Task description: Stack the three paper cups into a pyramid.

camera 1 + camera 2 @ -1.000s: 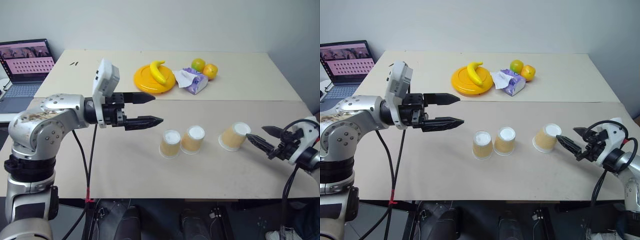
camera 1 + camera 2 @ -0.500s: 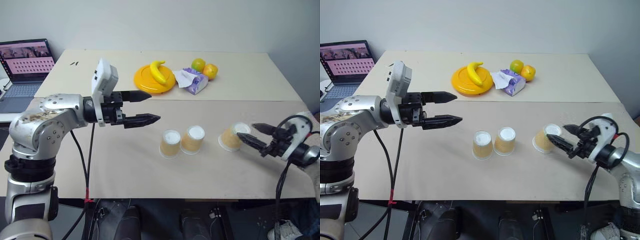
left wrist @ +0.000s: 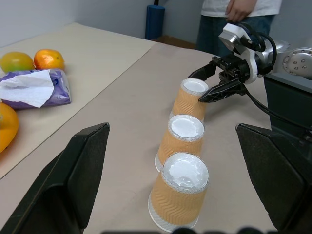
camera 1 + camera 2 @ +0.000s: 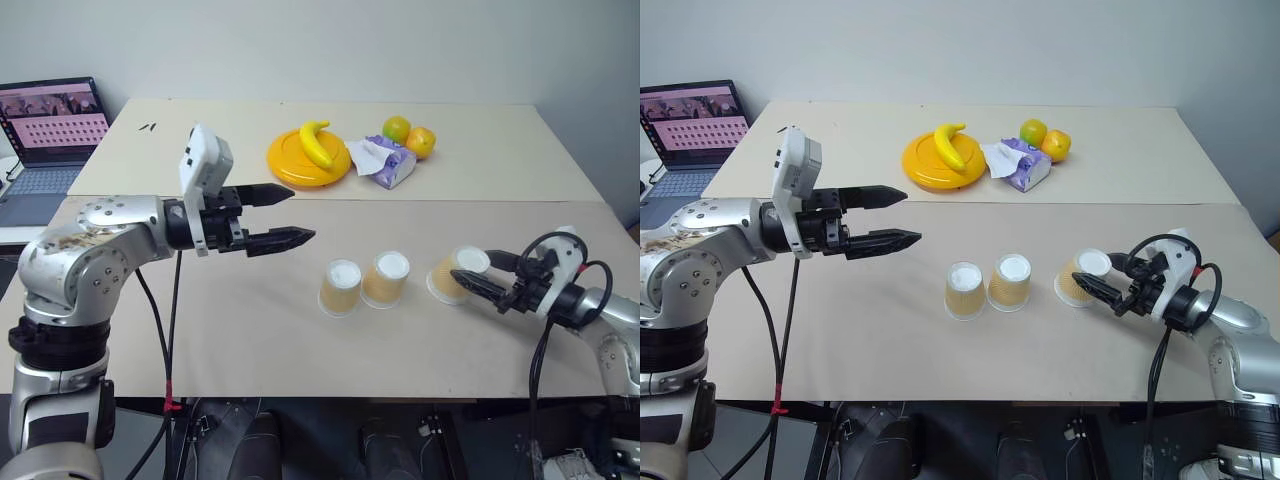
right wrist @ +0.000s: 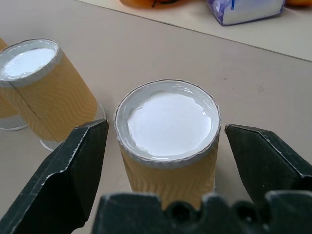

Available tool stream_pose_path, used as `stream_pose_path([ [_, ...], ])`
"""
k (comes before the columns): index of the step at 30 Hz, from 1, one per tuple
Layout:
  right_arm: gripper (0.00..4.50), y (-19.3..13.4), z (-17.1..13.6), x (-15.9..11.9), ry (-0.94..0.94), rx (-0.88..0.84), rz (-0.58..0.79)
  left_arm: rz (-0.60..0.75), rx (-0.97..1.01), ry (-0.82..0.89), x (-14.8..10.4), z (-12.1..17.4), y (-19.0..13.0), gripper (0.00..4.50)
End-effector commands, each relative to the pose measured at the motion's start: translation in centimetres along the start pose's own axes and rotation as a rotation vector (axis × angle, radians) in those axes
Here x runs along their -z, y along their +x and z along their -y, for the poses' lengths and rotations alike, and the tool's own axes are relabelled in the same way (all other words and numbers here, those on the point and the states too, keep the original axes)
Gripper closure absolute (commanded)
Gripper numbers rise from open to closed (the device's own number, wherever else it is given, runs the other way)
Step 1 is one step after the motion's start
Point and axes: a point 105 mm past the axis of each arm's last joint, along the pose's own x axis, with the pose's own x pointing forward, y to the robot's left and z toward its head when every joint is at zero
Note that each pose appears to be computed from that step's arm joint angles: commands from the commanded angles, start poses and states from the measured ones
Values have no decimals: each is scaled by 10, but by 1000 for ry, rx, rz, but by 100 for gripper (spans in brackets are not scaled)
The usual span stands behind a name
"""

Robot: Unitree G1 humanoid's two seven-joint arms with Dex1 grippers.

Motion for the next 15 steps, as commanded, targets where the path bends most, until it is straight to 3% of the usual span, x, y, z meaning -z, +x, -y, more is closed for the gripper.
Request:
stream_pose_path([
  [1,26,4,2,-11,-42,-5,35,27,-10,57,-11,4,-3,3],
  [6,171,6,2,-11,-64,-11,22,30,-20,56,-10,4,-4,0],
  [12,171,4,2,-36,-104,-22,41,31,-25,42,-5,5,-5,0],
  [15,171,8,-5,-89,-192,-64,68,11,-33,35,6,6,-9,0],
])
